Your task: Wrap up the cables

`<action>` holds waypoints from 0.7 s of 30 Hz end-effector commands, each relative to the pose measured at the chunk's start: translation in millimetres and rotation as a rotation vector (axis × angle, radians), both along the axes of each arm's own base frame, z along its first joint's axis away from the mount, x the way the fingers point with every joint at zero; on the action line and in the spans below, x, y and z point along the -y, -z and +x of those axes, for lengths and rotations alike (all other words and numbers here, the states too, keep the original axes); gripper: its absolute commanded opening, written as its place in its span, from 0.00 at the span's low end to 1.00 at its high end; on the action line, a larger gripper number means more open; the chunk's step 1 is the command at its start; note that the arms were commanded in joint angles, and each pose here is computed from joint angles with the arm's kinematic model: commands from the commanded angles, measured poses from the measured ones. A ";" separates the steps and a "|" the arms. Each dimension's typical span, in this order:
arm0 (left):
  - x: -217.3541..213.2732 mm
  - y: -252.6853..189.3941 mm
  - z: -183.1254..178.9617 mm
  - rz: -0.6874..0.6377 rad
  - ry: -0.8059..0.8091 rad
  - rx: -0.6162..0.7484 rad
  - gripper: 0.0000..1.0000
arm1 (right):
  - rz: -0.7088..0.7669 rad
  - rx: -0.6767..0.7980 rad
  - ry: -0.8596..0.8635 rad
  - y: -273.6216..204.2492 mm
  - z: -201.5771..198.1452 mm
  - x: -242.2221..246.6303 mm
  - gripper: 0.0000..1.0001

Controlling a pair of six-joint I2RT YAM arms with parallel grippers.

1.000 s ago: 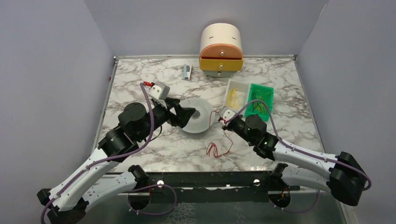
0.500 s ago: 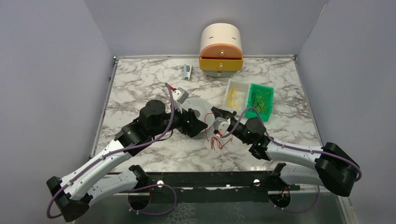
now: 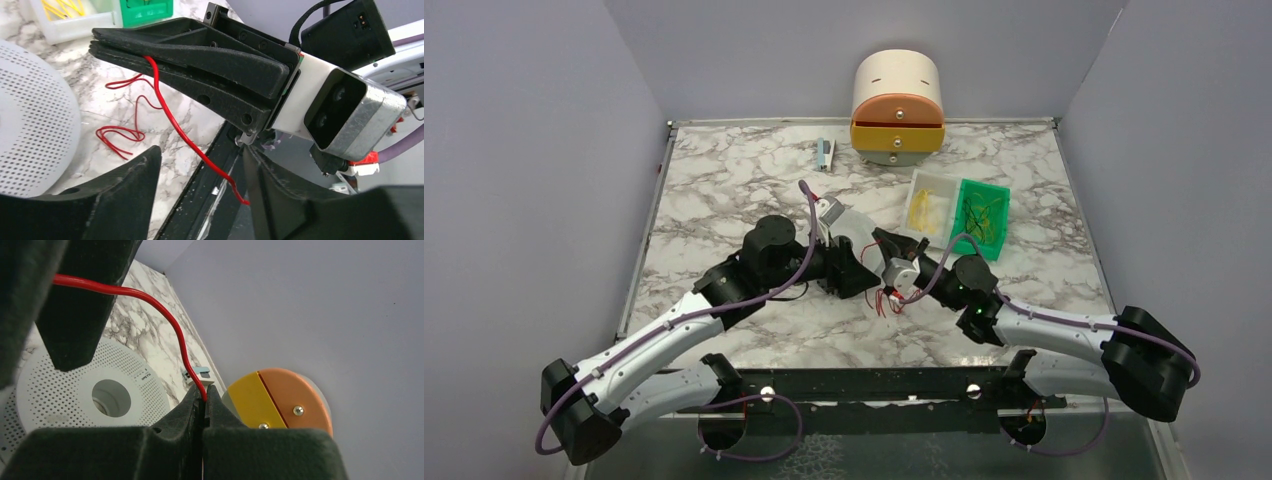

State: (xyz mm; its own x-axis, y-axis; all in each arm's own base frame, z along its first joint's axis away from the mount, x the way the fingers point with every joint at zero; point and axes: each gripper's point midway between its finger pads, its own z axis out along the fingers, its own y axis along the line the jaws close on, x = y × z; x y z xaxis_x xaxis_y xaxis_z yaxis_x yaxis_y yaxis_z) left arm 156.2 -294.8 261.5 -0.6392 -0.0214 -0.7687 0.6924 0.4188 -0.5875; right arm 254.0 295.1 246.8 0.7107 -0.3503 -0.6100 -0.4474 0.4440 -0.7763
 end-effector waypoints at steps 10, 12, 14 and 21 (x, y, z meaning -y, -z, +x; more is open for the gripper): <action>7.8 -4.8 -3.7 -0.044 0.043 -0.007 0.09 | 0.064 0.006 -0.023 -5.3 -13.3 4.3 0.01; 5.9 -3.8 -2.7 -0.025 0.037 0.001 0.00 | 0.083 -0.006 -0.031 -6.2 -16.2 6.0 0.01; 3.8 -4.2 -2.1 -0.012 0.033 0.012 0.00 | 0.099 -0.025 -0.045 -7.2 -20.0 7.2 0.07; -1.5 -9.9 0.3 0.042 0.039 0.067 0.00 | 0.160 -0.159 -0.108 -7.8 -39.8 15.1 0.32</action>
